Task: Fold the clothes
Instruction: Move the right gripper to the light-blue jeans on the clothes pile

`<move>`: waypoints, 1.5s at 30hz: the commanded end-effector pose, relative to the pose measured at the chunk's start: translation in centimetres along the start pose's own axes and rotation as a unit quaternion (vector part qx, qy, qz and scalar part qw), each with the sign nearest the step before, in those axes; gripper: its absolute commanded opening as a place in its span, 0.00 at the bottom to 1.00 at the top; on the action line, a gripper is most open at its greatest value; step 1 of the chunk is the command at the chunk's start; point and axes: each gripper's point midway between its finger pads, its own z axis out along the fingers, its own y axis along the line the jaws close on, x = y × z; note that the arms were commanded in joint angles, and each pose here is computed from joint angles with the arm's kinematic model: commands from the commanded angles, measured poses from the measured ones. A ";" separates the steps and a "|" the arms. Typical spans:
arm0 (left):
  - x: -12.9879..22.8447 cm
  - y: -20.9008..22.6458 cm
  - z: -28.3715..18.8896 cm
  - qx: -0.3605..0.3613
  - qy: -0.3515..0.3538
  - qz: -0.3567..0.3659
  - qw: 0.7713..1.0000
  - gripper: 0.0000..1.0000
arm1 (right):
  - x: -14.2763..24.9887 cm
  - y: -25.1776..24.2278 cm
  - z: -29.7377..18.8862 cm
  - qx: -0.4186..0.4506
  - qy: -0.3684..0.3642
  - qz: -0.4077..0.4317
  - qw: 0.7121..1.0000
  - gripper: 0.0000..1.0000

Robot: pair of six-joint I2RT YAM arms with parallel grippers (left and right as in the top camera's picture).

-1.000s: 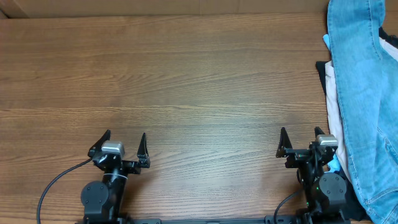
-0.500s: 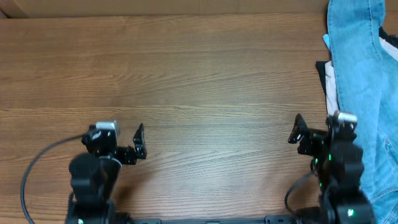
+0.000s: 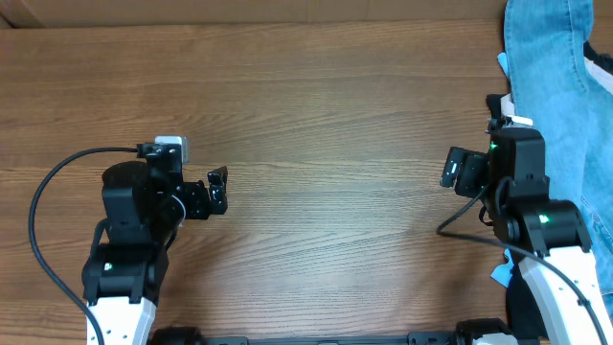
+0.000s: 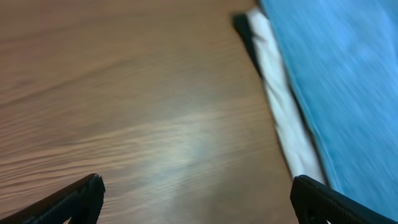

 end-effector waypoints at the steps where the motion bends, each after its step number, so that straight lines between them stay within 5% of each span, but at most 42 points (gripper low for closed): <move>1: -0.9 -0.4 -0.1 0.012 -0.006 -0.009 1.000 1.00 | -0.3 -4.2 0.6 0.089 0.006 0.086 0.992 1.00; 14: -2.1 -0.5 0.0 0.014 -0.028 -0.003 0.999 1.00 | 8.0 -13.6 5.9 0.223 0.226 0.159 0.935 1.00; 23: -2.7 -0.5 0.0 0.015 -0.040 -0.010 0.999 1.00 | 9.5 -15.8 6.9 0.299 0.251 0.158 0.907 0.99; 39: -3.5 -0.6 -0.1 0.017 -0.057 -0.006 0.998 1.00 | 9.4 -16.7 6.4 0.326 0.247 0.146 0.901 0.34; 41: -3.5 -0.6 -0.1 0.017 -0.057 -0.006 0.998 1.00 | 9.4 -16.6 6.5 0.322 0.248 0.146 0.902 0.35; 45: -3.5 -0.6 -0.1 0.017 -0.057 -0.006 0.998 1.00 | 10.3 -15.7 6.4 0.299 0.273 0.152 0.902 0.53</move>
